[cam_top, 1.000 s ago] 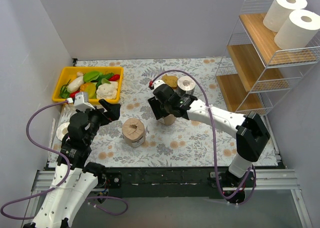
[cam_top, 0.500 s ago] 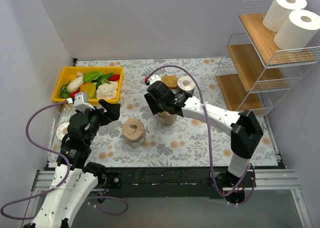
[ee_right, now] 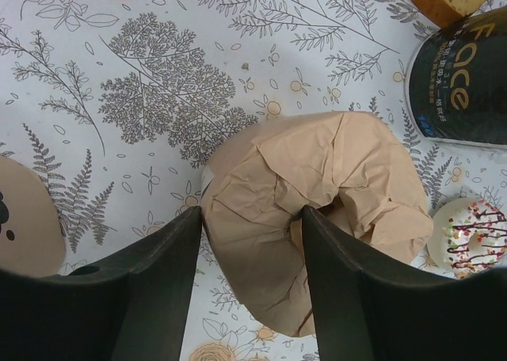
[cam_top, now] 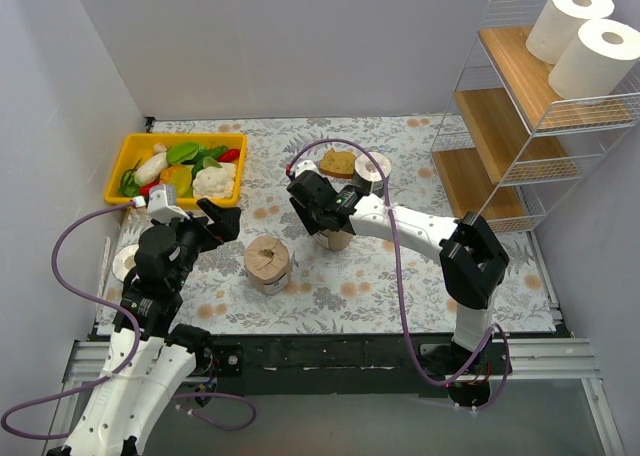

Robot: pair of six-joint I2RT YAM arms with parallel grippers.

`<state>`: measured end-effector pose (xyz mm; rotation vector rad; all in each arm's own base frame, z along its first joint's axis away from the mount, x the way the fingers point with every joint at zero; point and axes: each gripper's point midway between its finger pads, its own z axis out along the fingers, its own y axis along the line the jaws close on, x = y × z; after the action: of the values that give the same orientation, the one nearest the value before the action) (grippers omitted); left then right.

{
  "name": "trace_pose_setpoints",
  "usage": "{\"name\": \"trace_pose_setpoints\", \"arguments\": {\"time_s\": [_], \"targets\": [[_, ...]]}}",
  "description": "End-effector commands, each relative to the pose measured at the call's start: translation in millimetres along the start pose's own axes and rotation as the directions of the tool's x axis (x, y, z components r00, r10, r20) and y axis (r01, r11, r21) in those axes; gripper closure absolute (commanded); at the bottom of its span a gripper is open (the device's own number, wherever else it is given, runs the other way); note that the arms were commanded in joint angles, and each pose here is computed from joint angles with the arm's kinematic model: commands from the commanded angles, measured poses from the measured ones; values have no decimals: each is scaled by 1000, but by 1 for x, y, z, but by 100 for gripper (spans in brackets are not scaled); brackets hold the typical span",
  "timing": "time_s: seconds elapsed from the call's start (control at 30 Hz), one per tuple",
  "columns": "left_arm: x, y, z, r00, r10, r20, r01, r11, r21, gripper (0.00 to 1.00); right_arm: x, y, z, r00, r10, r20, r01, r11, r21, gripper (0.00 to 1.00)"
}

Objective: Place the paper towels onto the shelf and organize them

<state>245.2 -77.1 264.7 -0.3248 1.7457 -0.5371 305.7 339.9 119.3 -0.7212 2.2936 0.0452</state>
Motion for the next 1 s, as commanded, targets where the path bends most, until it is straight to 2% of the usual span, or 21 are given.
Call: {"name": "trace_pose_setpoints", "arguments": {"time_s": [0.0, 0.2, 0.53, 0.6, 0.7, 0.73, 0.87, 0.97], "targets": [[-12, -3, -4, 999, -2, 32, 2, 1000, 0, 2, 0, -7, -2, 1000, -16, -12, 17, 999, 44, 41], [-12, -4, -4, 1000, -2, 30, 2, 1000, 2, 2, 10, -10, 3, 998, -43, -39, 45, 997, 63, 44], [-12, -4, -4, 1000, -3, 30, 2, 1000, 6, 2, 17, -8, 9, 994, -64, -83, 70, 996, 62, 39], [-12, -4, -4, 1000, -3, 30, 2, 1000, 6, 2, 15, -8, 8, 995, -71, -77, 75, 995, 59, 41], [-12, -4, -4, 1000, -3, 30, 2, 1000, 6, 2, 9, -9, 3, 995, -84, -56, 87, 995, 51, 51], [-12, -4, -4, 1000, -3, 30, 2, 1000, 6, 2, 7, -9, 2, 995, -92, -50, 94, 994, 47, 59], [-12, -5, -5, 999, -3, 32, 3, 1000, 7, 2, -16, -11, -17, 990, -143, 12, 143, 989, 26, 62], [-13, -5, -5, 999, -5, 33, 4, 1000, 9, 2, -44, -16, -41, 970, -230, 80, 231, 973, 8, 63]]}}
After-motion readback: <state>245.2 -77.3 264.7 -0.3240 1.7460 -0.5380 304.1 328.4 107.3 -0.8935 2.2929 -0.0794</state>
